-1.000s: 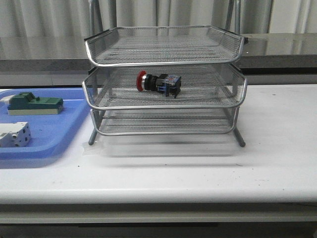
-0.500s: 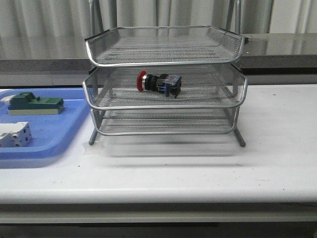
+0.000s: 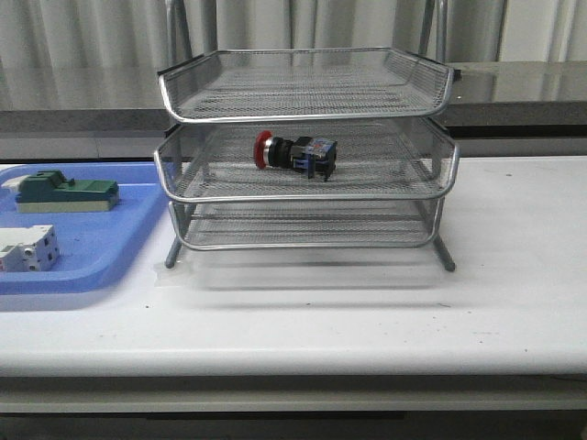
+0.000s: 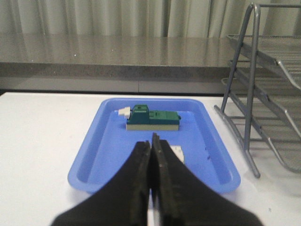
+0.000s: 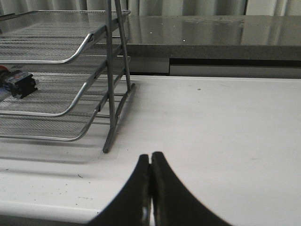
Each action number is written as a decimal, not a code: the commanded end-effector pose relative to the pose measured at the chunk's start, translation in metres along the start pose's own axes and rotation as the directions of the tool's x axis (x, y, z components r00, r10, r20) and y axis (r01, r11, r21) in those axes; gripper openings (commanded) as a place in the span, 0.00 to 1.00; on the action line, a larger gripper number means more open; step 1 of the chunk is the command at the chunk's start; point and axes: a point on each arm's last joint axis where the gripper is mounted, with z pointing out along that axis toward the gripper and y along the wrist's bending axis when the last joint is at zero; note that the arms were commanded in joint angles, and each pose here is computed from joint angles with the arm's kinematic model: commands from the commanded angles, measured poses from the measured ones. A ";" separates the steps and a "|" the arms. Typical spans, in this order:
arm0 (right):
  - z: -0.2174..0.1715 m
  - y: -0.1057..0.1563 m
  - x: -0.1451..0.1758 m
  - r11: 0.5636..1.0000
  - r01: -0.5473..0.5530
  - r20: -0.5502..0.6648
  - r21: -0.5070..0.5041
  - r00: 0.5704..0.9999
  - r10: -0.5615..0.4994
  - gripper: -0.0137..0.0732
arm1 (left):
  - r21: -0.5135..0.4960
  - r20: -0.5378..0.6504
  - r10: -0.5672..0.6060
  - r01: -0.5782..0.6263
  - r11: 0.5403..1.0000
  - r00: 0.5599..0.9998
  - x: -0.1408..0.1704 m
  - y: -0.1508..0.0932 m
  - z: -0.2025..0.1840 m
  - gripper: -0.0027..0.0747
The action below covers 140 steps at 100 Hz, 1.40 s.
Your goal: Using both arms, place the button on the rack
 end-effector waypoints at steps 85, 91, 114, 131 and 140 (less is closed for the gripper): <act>-0.003 0.000 -0.014 1.000 -0.008 0.123 0.000 0.992 0.007 0.09 | 0.050 0.173 0.033 -0.042 0.998 0.984 -0.001 -0.003 -0.006 0.01; -0.003 0.000 -0.014 1.000 -0.008 0.123 0.000 0.992 0.007 0.09 | 0.050 0.173 0.033 -0.042 0.998 0.984 -0.001 -0.003 -0.006 0.01; -0.003 0.000 -0.014 1.000 -0.008 0.123 0.000 0.992 0.007 0.09 | 0.050 0.173 0.033 -0.042 0.998 0.984 -0.001 -0.003 -0.006 0.01; -0.003 0.000 -0.014 1.000 -0.008 0.123 0.000 0.992 0.007 0.09 | 0.050 0.173 0.033 -0.042 0.998 0.984 -0.001 -0.003 -0.006 0.01; -0.003 0.000 -0.014 1.000 -0.008 0.123 0.000 0.992 0.007 0.09 | 0.050 0.173 0.033 -0.042 0.998 0.984 -0.001 -0.003 -0.006 0.01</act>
